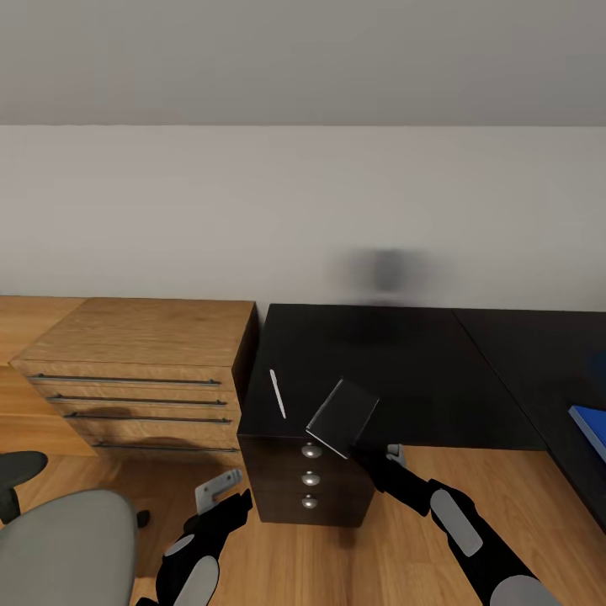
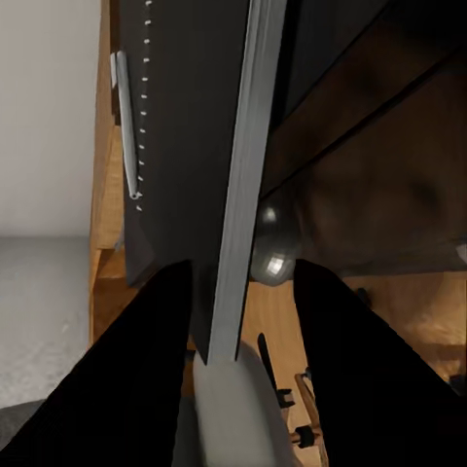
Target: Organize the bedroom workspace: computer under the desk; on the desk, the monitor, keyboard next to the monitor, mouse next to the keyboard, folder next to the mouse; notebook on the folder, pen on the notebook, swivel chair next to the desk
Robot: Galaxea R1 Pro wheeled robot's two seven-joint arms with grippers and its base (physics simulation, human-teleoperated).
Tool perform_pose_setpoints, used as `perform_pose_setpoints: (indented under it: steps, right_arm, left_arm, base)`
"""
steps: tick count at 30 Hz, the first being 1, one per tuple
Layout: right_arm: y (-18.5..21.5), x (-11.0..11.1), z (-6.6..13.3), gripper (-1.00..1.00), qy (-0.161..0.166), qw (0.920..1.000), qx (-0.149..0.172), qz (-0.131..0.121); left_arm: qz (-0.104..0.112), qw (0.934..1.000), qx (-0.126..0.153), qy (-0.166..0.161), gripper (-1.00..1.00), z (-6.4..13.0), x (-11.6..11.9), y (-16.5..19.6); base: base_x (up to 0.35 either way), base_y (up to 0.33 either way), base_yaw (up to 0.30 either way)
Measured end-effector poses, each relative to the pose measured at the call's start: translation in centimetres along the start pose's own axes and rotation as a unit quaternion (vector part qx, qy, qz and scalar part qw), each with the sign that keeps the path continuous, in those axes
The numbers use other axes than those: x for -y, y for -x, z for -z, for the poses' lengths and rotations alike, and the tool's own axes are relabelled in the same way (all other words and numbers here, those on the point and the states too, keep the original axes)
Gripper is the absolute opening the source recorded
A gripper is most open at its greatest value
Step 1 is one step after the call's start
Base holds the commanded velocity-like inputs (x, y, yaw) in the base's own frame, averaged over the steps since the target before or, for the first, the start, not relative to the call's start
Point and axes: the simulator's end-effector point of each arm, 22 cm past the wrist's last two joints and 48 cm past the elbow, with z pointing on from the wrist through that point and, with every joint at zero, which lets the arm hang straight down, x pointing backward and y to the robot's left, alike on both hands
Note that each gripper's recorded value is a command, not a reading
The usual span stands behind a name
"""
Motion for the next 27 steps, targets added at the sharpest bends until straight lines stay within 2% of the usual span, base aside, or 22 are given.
perform_pose_setpoints:
  steps: [14,22,27]
  right_arm:
    - [0.0,-0.1,0.0,-1.0,0.002,1.0,0.0,0.0]
    - [0.2,-1.5,0.4,-1.0,0.005,1.0,0.0,0.004]
    - [0.6,-3.2,0.4,-1.0,0.014,0.9998,0.0,0.013]
  left_arm:
    - [0.0,1.0,0.0,0.0,1.0,0.0,0.0,0.0]
    - [0.001,1.0,0.001,0.0,1.0,1.0,0.2,0.7]
    - [0.002,1.0,0.001,0.001,1.0,1.6,0.3,1.2]
  base:
    - [0.0,0.0,0.0]
    - [0.0,0.0,0.0]
    - [0.0,0.0,0.0]
